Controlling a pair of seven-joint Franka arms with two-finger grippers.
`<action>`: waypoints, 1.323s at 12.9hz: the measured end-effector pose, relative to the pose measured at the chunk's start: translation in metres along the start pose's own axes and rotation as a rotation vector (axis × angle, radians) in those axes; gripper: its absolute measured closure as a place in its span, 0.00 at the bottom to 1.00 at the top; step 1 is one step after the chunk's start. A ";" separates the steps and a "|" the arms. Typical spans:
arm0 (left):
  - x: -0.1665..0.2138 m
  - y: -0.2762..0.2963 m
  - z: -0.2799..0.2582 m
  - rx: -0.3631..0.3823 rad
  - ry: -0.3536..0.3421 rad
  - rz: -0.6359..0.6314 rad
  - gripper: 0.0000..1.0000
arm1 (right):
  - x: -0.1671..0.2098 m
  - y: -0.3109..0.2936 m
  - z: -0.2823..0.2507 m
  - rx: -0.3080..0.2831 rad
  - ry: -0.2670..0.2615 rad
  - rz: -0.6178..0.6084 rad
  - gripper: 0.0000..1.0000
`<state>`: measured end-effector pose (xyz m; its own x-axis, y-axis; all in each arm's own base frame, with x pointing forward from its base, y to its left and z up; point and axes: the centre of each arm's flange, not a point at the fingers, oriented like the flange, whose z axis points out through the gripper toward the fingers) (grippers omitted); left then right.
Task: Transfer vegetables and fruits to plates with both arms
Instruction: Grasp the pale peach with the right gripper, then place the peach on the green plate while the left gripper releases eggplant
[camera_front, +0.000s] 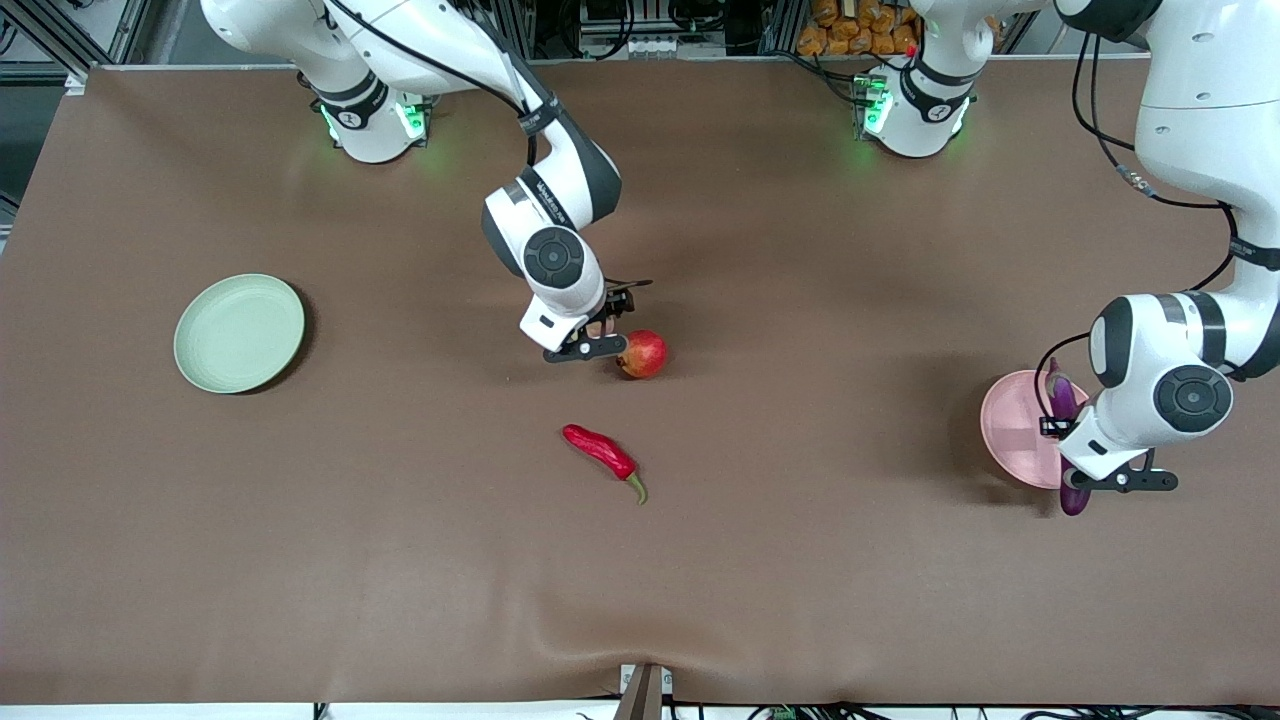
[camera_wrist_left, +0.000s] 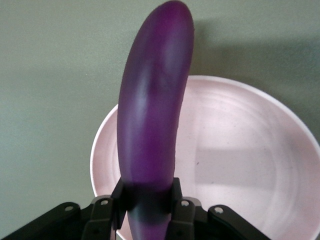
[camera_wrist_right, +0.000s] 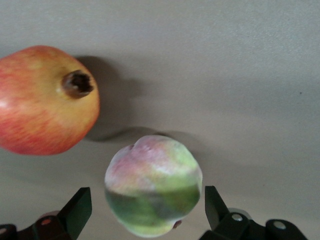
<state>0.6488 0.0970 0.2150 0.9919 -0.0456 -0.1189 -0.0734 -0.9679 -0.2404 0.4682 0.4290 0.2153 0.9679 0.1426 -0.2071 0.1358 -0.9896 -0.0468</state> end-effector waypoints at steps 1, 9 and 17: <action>0.000 -0.001 0.000 0.000 0.000 0.002 0.63 | 0.002 0.003 0.003 -0.004 -0.003 0.005 0.00; -0.007 -0.002 0.006 0.004 -0.063 0.006 0.63 | 0.011 0.014 0.001 -0.021 -0.025 0.026 0.16; -0.009 -0.002 0.008 0.013 -0.077 0.014 0.59 | 0.055 0.336 -0.161 -0.086 -0.186 0.140 0.16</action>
<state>0.6395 0.1012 0.2091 0.9799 -0.0393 -0.1954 -0.0887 -0.9640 -0.2505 0.6013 0.1015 0.3451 0.9240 -0.0029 -0.3823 0.0285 -0.9967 0.0764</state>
